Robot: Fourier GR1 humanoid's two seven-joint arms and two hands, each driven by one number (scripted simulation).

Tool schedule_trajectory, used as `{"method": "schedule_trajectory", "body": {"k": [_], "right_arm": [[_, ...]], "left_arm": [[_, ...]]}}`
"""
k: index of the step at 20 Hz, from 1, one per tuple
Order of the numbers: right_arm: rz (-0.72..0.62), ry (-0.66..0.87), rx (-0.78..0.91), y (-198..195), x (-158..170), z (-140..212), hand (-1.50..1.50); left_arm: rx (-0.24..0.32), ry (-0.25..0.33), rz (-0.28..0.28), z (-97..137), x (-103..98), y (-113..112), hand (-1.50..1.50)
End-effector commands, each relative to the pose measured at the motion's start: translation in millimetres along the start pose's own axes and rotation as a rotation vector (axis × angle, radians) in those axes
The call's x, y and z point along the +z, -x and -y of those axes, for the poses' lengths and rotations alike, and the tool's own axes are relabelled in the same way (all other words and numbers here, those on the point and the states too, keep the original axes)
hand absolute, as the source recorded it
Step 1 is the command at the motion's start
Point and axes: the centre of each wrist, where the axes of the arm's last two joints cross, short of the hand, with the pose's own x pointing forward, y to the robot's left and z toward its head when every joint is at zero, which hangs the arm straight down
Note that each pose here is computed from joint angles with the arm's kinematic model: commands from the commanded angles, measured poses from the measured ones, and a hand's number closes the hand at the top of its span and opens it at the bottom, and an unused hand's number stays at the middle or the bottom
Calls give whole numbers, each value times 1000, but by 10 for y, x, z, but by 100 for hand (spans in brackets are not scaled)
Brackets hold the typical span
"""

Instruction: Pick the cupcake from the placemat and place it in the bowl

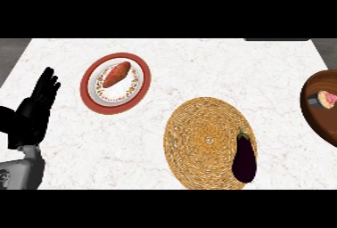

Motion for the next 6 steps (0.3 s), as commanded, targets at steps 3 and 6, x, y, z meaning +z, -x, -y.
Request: {"method": "schedule_trajectory", "body": {"k": [3, 6], "right_arm": [[105, -123, -117, -145, 213, 267, -150], [122, -126, -147, -20, 262, 245, -150]], "left_arm": [[-2, -6, -2, -50, 26, 28, 0], [-8, -10, -6, -33, 14, 8, 0]]}}
